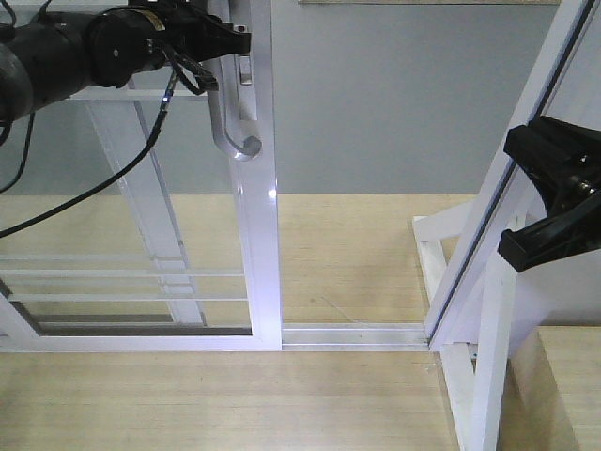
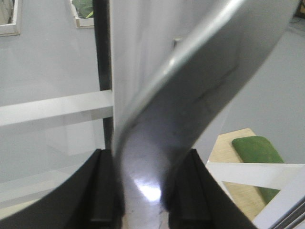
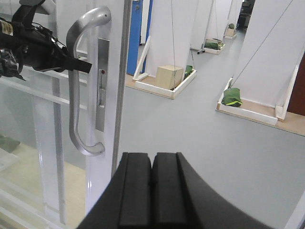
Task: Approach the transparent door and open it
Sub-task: 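Pull the handle with the left gripper, sliding the door open sideways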
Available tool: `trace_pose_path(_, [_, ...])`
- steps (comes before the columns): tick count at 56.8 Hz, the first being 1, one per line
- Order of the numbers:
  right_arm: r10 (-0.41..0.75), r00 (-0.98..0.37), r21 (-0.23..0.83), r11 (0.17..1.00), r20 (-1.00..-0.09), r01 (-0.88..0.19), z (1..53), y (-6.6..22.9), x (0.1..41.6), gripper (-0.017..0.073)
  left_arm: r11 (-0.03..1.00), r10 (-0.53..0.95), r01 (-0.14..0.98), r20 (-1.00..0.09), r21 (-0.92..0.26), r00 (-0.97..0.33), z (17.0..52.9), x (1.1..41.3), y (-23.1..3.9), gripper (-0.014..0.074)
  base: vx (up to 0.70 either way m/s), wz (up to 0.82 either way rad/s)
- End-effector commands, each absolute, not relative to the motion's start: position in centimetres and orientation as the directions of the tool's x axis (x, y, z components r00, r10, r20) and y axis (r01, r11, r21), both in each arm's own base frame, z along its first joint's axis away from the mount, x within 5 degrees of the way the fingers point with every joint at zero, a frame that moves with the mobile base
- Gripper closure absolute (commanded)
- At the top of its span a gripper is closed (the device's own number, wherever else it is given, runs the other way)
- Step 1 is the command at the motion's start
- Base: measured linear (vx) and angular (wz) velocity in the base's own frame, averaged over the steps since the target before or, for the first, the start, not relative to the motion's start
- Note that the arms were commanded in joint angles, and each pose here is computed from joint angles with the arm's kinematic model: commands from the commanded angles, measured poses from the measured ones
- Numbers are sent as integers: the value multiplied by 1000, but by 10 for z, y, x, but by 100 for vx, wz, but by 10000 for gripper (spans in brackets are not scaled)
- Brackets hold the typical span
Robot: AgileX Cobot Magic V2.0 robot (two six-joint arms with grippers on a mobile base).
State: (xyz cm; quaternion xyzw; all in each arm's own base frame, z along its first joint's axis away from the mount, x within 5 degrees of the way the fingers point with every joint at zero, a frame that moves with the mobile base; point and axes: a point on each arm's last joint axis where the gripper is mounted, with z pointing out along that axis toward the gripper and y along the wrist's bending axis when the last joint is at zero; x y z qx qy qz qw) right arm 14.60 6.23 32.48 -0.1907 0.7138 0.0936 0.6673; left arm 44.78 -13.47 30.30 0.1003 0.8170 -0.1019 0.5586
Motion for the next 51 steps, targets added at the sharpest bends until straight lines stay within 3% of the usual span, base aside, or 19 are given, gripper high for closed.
trace_pose_path(1, [-120, 69, -137, 922, -990, -362, 343, 60, 147, 564, 980, 6, 201, -1000, 2, -17, 370, 450, -96, 594, 0, 0])
trace_pose_path(31, [-124, 82, -145, 923, -989, -357, 344, 60, 147, 564, 996, 10, 93, -999, 6, -43, 372, 455, -45, 594, 0, 0])
trace_pose_path(51, [-137, 87, -159, 921, -987, -356, 344, 60, 147, 564, 996, 20, 86, -998, 14, -66, 378, 447, -39, 593, 0, 0])
